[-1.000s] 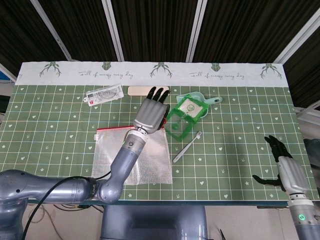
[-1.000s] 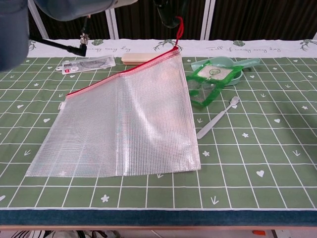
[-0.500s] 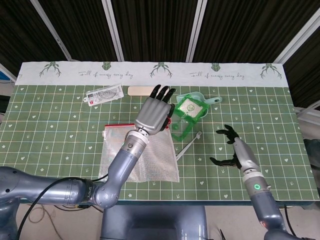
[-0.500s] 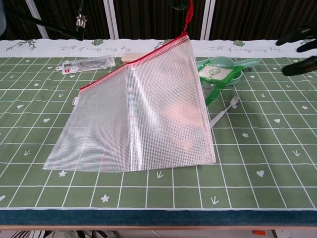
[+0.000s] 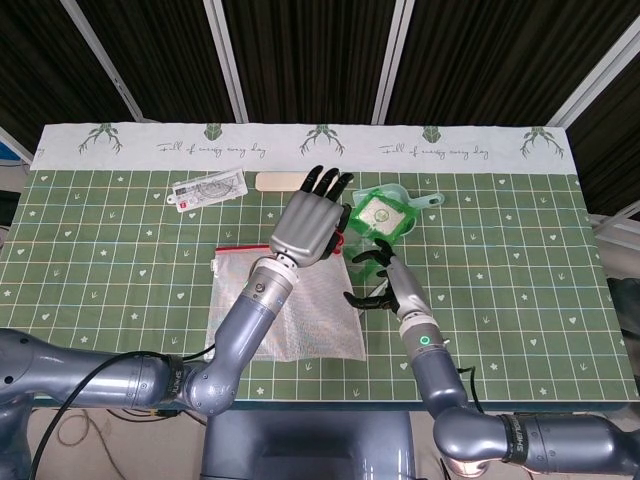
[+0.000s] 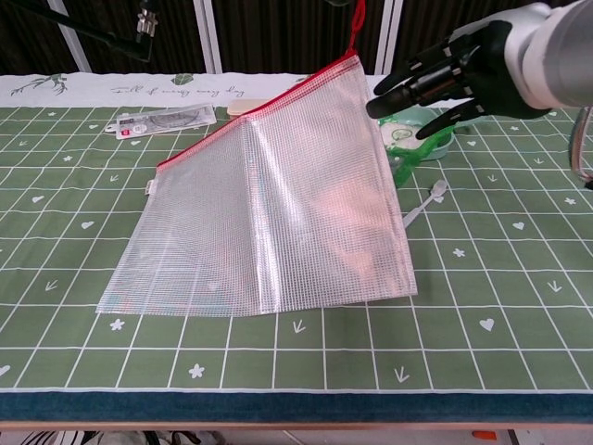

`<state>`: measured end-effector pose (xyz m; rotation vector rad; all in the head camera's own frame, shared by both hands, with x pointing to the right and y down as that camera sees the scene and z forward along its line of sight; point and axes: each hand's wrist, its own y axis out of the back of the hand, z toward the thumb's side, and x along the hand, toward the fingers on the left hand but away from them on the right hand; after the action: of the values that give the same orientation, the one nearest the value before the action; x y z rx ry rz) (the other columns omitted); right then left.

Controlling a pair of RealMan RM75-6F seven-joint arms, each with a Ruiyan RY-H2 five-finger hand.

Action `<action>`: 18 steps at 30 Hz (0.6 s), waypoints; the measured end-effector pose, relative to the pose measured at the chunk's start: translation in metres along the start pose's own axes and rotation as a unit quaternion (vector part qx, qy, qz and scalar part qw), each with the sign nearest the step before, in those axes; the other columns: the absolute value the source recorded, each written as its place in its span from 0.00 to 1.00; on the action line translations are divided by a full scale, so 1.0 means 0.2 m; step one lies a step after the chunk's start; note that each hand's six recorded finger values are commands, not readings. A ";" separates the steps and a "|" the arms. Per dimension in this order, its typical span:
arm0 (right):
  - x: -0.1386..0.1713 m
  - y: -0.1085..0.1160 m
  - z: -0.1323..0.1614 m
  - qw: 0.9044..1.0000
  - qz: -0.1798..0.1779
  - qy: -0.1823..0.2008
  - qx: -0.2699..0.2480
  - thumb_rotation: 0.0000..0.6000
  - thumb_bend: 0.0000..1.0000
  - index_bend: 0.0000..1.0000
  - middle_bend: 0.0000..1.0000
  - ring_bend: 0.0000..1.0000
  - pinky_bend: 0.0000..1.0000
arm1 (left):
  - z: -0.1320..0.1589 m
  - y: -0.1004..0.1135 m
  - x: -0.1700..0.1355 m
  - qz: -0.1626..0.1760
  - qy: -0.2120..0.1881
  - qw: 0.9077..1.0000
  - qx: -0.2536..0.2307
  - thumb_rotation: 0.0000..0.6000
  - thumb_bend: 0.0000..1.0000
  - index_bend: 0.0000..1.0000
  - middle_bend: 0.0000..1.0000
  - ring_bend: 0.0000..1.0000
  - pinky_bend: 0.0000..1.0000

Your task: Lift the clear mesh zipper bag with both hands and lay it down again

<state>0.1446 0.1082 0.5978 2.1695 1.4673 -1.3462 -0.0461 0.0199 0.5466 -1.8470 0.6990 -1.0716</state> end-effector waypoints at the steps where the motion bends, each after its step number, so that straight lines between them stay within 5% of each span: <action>1: -0.01 -0.01 0.02 1.000 -0.002 0.000 -0.003 1.00 0.34 0.37 0.05 0.00 0.23 | 0.00 0.00 0.00 -0.001 0.000 1.000 -0.001 1.00 0.42 0.59 0.09 0.00 0.00; 18: -0.08 -0.08 0.18 0.999 -0.022 0.011 -0.034 1.00 0.39 0.48 0.10 0.00 0.23 | 0.00 0.05 0.00 0.006 -0.003 1.000 -0.005 1.00 0.42 0.59 0.09 0.00 0.00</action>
<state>0.1105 0.0840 0.5955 2.1283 1.5539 -1.2716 -0.0463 0.0151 0.5378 -1.8514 0.7118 -1.0559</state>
